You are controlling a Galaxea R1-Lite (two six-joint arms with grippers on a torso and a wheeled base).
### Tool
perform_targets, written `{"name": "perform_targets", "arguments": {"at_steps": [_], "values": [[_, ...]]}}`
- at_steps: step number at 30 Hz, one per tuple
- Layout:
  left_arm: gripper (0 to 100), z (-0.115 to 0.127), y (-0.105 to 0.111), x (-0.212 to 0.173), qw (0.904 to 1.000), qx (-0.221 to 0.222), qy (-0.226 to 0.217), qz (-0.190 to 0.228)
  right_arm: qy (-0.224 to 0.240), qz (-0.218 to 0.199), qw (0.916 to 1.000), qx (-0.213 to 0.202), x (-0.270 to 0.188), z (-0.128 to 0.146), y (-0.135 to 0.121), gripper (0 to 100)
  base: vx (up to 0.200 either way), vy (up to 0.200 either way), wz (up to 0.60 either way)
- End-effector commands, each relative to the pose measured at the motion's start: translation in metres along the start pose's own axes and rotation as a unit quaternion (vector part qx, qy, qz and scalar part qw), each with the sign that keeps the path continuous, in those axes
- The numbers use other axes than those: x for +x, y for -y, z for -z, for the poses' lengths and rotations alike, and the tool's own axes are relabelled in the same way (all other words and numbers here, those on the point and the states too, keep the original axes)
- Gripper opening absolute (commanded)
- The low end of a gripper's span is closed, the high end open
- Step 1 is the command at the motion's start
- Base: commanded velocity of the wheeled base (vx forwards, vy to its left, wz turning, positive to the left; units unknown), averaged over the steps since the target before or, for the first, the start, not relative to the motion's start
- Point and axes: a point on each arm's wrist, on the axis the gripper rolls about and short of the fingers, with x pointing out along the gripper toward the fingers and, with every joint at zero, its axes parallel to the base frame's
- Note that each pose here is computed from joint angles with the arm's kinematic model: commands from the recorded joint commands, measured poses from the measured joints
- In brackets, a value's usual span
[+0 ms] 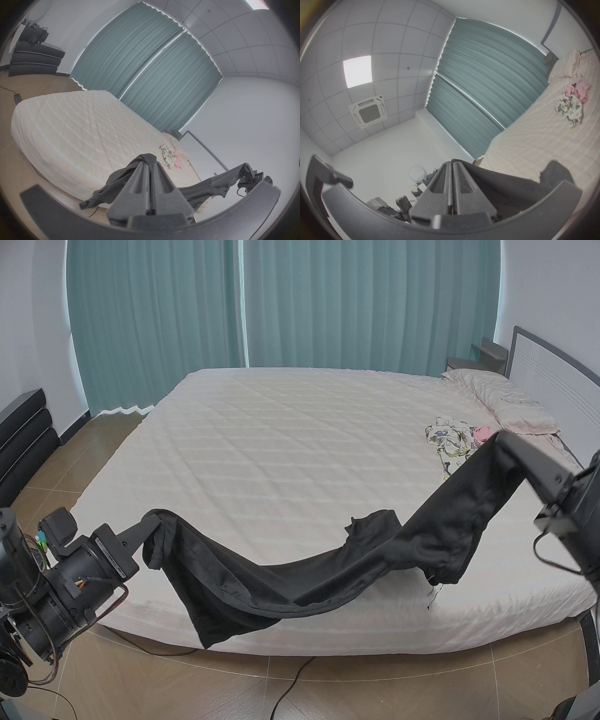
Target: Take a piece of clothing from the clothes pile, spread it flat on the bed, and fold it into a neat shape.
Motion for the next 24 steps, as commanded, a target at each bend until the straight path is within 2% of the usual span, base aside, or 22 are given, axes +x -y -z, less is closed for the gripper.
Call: {"name": "perform_targets", "arguments": {"at_steps": [1, 5, 9, 11, 12, 13, 15, 20, 22, 23, 24], "values": [[0, -0.036, 0.027, -0.022, 0.9970, -0.012, 0.058, 0.048, 0.094, -0.073, 0.9928, -0.003, -0.001, -0.069, -0.056, 0, 0.000, 0.000, 0.00], [0, -0.054, 0.040, -0.019, 0.9938, -0.022, 0.092, 0.059, 0.134, -0.079, 0.9879, 0.000, 0.023, -0.107, -0.077, 0, 0.000, 0.000, 0.00], [0, -0.064, 0.048, -0.014, 0.9915, -0.027, 0.115, 0.053, 0.139, -0.044, 0.9892, 0.010, 0.054, -0.134, -0.078, 0, 0.000, 0.000, 0.00], [0, -0.062, 0.049, -0.004, 0.9935, -0.025, 0.103, 0.042, 0.138, 0.006, 0.9904, 0.009, 0.077, -0.145, -0.060, 0, 0.000, 0.000, 0.00], [0, -0.062, 0.048, -0.003, 0.9936, -0.024, 0.102, 0.041, 0.137, 0.010, 0.9904, 0.009, 0.079, -0.146, -0.058, 0, 0.000, 0.000, 0.00], [0, -0.055, 0.045, 0.006, 0.9958, -0.020, 0.085, 0.028, 0.137, 0.048, 0.9894, 0.012, 0.098, -0.149, -0.033, 0, 0.000, 0.000, 0.00], [0, -0.043, 0.038, 0.020, 0.9981, -0.015, 0.059, 0.006, 0.122, 0.083, 0.9890, 0.014, 0.118, -0.143, 0.000, 0, 0.000, 0.000, 0.00], [0, -0.023, 0.026, 0.043, 0.9992, -0.024, 0.018, -0.027, 0.110, 0.146, 0.9832, 0.010, 0.142, -0.135, 0.058, 0, 0.000, 0.000, 0.00], [0, -0.020, 0.024, 0.047, 0.9991, -0.025, 0.011, -0.032, 0.109, 0.155, 0.9818, 0.009, 0.145, -0.134, 0.068, 0, 0.000, 0.000, 0.00], [0, -0.012, 0.020, 0.055, 0.9988, -0.023, -0.004, -0.042, 0.107, 0.172, 0.9793, 0.009, 0.147, -0.133, 0.082, 0, 0.000, 0.000, 0.00], [0, -0.012, 0.020, 0.055, 0.9988, -0.023, -0.004, -0.042, 0.107, 0.172, 0.9793, 0.009, 0.147, -0.133, 0.082, 0, 0.000, 0.000, 0.00]]}}
